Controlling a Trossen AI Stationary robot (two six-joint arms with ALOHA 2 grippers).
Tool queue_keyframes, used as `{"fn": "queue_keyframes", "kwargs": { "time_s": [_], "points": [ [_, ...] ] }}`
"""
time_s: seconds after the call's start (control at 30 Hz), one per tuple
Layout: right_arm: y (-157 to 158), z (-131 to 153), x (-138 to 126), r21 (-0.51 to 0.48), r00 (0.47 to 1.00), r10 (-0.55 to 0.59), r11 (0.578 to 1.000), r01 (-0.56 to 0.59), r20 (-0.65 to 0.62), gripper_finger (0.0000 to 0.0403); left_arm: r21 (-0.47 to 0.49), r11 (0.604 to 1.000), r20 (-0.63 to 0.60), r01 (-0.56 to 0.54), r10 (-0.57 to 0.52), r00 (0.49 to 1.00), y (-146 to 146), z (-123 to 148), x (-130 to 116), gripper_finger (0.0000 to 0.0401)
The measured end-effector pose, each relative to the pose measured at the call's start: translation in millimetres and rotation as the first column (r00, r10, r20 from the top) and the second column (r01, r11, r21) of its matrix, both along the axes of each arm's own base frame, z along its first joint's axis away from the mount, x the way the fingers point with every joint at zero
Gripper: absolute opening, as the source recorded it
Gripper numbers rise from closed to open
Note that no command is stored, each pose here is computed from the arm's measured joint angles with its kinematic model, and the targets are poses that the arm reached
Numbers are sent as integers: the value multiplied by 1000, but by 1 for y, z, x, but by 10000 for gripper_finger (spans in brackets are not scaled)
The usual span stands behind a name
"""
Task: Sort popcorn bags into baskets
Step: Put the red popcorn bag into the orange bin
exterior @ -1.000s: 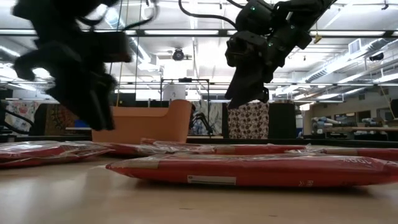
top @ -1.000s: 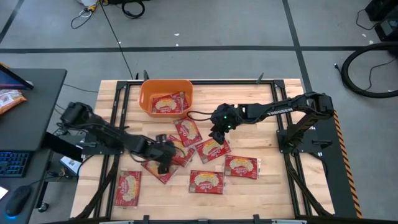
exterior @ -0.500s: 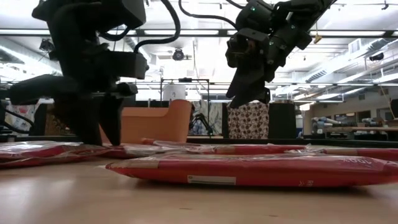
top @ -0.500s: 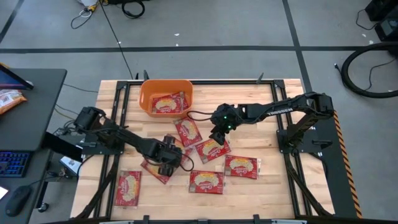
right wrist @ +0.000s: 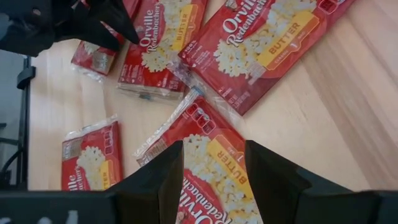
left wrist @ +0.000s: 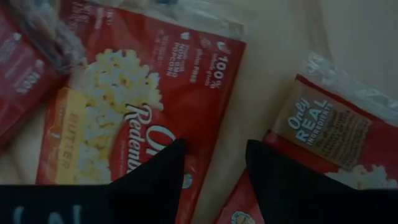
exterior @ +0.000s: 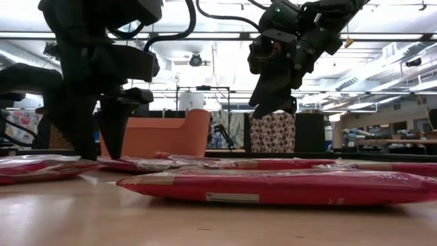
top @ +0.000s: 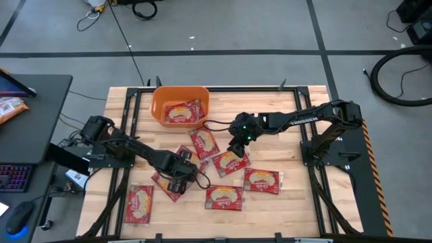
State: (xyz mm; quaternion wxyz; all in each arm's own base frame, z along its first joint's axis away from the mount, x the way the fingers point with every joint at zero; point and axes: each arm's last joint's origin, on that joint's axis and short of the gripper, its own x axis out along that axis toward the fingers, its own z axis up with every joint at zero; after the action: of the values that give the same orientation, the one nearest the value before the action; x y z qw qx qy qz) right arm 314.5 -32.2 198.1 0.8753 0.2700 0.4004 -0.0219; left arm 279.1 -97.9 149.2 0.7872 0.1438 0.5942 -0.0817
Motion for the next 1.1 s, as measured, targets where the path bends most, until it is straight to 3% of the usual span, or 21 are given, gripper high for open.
{"fn": "queue_keyframes", "kwargs": {
  "time_s": [0.4, 0.6, 0.77, 0.9, 1.1],
  "points": [
    [1, 0, 0, 31, 1000, 3, 999, -3, -2, 174, -13, 1000, -39, 28, -29, 999, 0, 0, -3, 205],
    [1, 0, 0, 32, 1000, 3, 999, -3, -1, 174, -5, 1000, -61, 28, -28, 998, 3, 17, -11, 212],
    [1, 0, 0, 33, 1000, 0, 999, 0, 0, 174, -2, 997, -7, 75, -75, 997, 5, 31, -15, 213],
    [0, 1, 1, 34, 1000, -3, 999, 3, 6, 174, 65, 992, 15, 109, -110, 994, 8, 25, -16, 213],
    [1, 1, 1, 61, 1000, -13, 998, 13, 1, 174, 83, 989, 0, 121, -121, 993, 15, 4, -25, 213]
  ]
}}
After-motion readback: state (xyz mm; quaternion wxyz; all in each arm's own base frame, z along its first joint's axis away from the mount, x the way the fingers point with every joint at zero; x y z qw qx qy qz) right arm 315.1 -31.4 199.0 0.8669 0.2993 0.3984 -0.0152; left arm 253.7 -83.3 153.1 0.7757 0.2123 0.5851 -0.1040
